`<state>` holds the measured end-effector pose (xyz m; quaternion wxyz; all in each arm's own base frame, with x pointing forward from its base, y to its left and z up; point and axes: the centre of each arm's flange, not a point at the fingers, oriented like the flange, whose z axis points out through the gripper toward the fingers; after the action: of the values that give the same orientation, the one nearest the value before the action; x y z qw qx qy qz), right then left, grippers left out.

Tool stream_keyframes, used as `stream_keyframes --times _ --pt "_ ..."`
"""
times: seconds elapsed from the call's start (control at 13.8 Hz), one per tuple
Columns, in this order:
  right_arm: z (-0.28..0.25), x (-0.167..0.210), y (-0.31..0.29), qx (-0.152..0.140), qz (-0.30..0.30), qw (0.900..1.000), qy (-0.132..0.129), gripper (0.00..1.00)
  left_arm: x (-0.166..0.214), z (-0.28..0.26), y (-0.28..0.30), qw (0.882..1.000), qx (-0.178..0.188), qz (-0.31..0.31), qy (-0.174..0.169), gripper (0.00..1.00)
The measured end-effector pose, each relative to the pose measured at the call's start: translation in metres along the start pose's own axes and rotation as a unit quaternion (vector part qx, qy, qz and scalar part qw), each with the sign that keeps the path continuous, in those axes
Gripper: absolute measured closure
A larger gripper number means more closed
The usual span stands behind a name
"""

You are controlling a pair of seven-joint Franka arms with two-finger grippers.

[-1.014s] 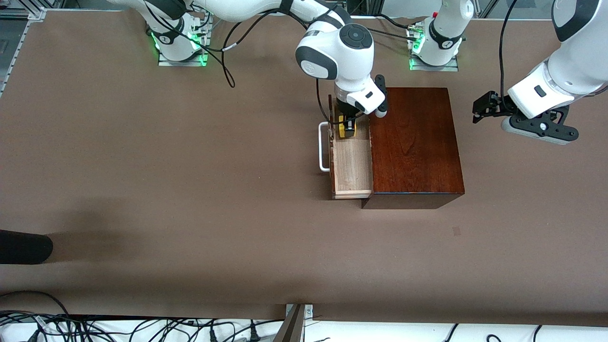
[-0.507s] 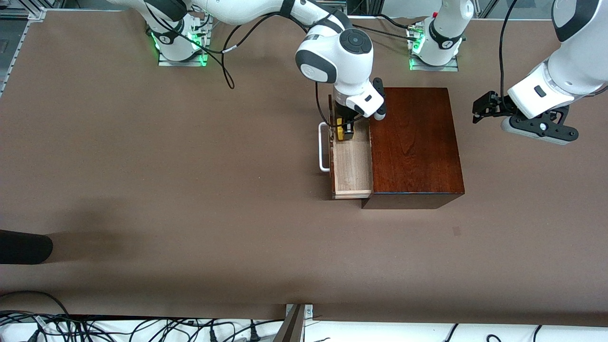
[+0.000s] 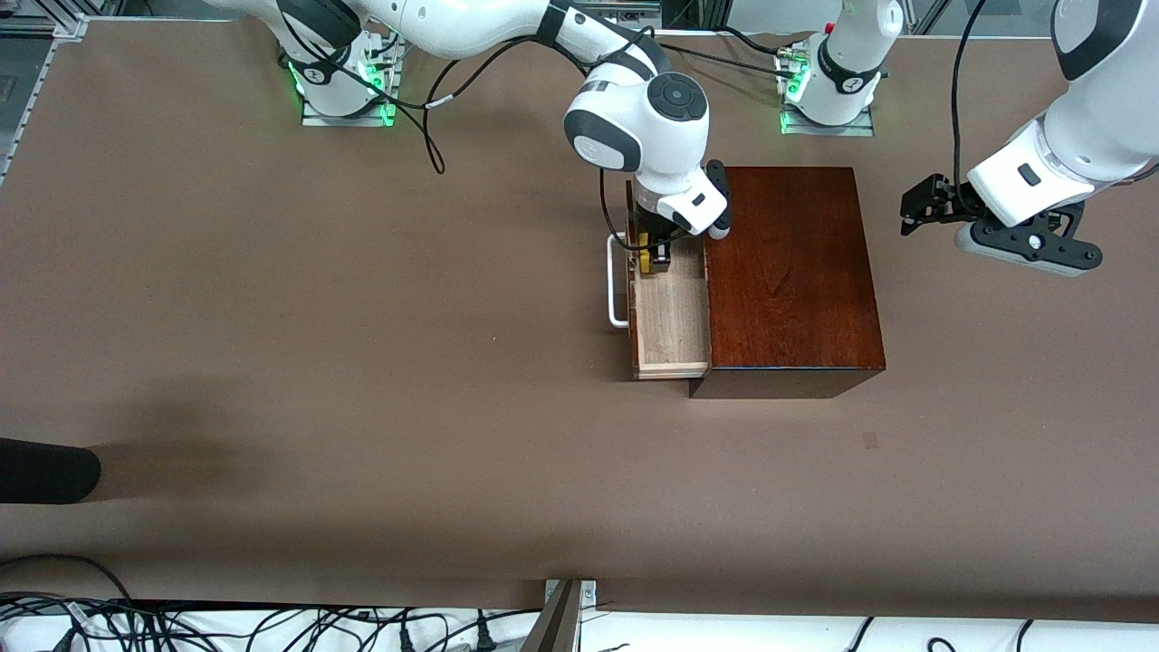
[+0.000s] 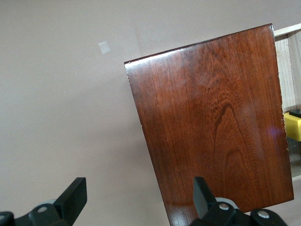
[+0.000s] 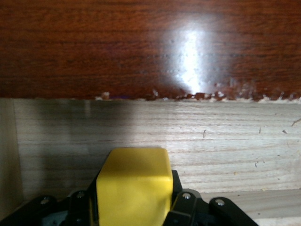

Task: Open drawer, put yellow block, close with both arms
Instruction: 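Lower the cube into the drawer and open the right gripper, then withdraw the right gripper while the left gripper moves to the drawer front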

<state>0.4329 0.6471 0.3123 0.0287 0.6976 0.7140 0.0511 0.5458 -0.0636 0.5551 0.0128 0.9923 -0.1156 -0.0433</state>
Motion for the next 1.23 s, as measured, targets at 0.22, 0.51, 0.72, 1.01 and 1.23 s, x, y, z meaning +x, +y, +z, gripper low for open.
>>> stream_keyframes --times 0.22,0.51,0.72,1.01,1.23 --pt "0.002 -0.004 0.003 0.001 0.002 1.000 -0.008 0.19 0.000 0.000 0.000 1.000 0.000 0.000 0.000 0.00" --pt "-0.025 -0.003 0.009 0.001 0.020 1.000 -0.014 0.00 0.000 0.000 0.000 1.000 0.000 0.000 0.000 0.00" --pt "-0.110 -0.005 0.022 -0.022 0.069 0.997 0.011 0.00 0.001 0.001 0.000 1.000 0.000 0.000 0.000 0.00" --pt "-0.240 -0.075 0.067 -0.067 0.143 0.987 0.015 0.00 0.001 0.001 0.000 1.000 0.000 0.000 0.000 0.00" --pt "-0.297 -0.178 0.137 -0.094 0.227 0.969 0.012 0.00 0.001 0.001 0.000 1.000 0.000 0.000 0.000 0.00"
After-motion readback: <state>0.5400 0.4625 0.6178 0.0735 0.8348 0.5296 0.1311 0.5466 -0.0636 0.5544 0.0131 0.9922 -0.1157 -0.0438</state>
